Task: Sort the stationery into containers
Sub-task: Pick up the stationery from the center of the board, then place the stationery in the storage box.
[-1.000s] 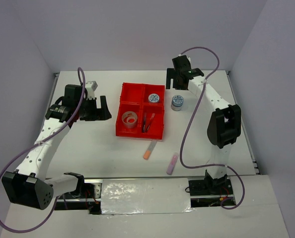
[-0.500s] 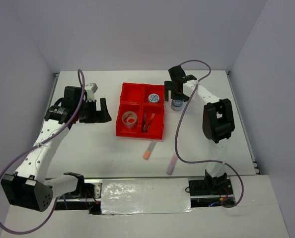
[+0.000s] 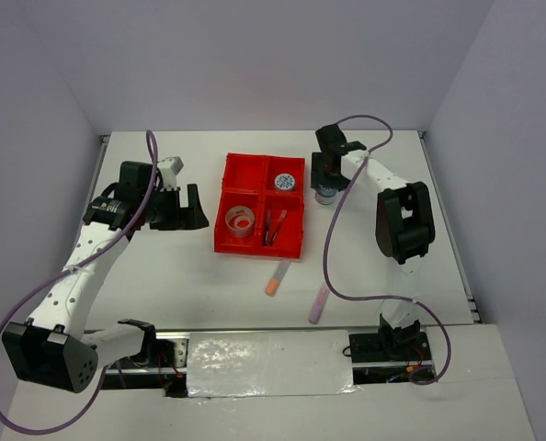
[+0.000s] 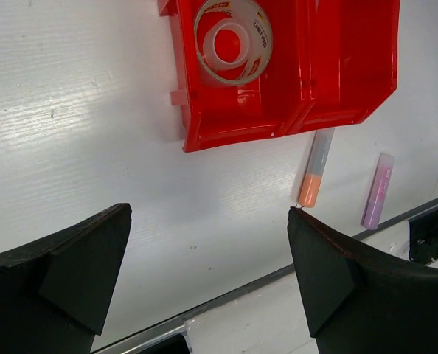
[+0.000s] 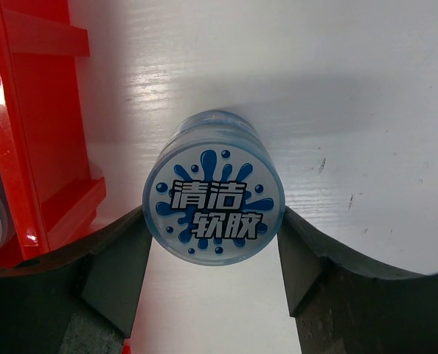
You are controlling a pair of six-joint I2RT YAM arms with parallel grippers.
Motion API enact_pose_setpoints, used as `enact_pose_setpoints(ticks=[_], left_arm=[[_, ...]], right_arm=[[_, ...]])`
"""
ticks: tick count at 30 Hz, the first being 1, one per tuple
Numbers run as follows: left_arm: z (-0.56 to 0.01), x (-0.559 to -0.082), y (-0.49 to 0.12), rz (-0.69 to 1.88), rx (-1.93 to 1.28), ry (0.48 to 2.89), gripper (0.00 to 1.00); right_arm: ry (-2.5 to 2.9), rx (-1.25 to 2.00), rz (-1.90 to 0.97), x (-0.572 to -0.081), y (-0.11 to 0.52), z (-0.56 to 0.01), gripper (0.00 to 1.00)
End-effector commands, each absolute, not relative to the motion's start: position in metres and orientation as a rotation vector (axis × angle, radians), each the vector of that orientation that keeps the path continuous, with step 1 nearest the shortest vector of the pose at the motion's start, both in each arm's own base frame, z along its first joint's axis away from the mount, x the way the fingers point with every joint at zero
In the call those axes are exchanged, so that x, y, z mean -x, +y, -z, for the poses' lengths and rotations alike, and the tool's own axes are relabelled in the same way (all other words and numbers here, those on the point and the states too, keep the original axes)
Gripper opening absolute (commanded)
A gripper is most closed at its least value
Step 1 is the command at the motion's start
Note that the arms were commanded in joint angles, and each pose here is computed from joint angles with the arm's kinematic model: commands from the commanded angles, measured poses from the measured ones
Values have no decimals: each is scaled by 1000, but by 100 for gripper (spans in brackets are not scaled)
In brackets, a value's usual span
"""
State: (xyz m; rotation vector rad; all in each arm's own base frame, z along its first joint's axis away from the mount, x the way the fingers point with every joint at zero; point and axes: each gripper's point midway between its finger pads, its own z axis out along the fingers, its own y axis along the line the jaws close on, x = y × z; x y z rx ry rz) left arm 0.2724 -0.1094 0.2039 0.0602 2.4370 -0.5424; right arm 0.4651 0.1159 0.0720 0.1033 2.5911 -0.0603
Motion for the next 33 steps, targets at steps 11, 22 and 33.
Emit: enact_pose_setpoints(ticks=[11, 22, 33], left_arm=[[-212, -284, -110, 531, -74, 2405, 99], [-209, -289, -120, 602, -51, 2395, 99], [-201, -280, -123, 628, -77, 2403, 99]], right_arm=[[2215, -150, -119, -492, 137, -205, 0], [2128, 94, -275, -521, 217, -233, 0], [2214, 206, -295, -552, 243, -191, 0]])
